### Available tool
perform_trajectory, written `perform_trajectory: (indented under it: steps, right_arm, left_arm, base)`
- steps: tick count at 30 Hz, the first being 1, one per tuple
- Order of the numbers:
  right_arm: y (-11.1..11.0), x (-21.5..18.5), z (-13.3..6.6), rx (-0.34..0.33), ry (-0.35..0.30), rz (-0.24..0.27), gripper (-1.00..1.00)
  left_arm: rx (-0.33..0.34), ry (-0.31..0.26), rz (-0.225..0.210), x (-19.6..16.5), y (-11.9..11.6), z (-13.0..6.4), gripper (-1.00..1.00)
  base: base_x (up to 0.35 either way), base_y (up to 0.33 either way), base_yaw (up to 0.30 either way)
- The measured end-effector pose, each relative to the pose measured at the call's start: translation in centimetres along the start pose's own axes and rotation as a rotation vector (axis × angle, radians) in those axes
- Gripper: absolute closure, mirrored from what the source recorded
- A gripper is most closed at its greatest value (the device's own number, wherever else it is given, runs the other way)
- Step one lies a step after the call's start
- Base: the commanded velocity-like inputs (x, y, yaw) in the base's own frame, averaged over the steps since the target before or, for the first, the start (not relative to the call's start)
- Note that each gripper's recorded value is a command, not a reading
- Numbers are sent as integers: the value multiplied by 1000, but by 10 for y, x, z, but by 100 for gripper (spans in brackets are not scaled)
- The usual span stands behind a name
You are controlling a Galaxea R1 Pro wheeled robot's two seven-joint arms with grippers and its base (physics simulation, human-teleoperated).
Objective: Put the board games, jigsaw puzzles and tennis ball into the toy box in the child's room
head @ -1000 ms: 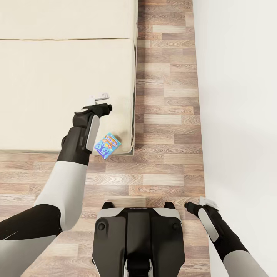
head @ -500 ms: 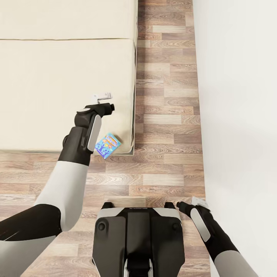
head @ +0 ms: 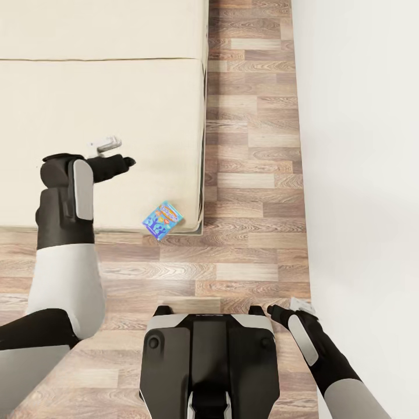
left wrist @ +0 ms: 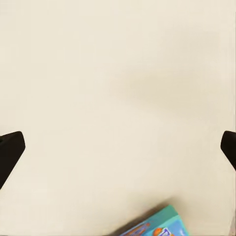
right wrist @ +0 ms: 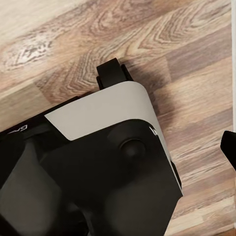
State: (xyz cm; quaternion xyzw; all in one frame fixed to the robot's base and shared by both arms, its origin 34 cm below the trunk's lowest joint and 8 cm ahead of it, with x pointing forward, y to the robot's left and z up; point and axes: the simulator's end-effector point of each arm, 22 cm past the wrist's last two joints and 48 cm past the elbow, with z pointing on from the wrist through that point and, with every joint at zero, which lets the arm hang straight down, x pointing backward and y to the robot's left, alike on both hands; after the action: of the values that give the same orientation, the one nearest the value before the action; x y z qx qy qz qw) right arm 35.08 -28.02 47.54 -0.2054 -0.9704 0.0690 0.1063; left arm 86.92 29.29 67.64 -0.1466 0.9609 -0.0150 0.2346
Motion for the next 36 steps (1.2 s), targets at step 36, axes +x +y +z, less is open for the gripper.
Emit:
perform_trajectory:
  steps: [36]
  right_arm:
    - [-4, -1, 1, 0, -1, 7, -100]
  left_arm:
    - [40, 210, -352, 27, 376, -91, -100]
  base:
    - [0, 0, 0]
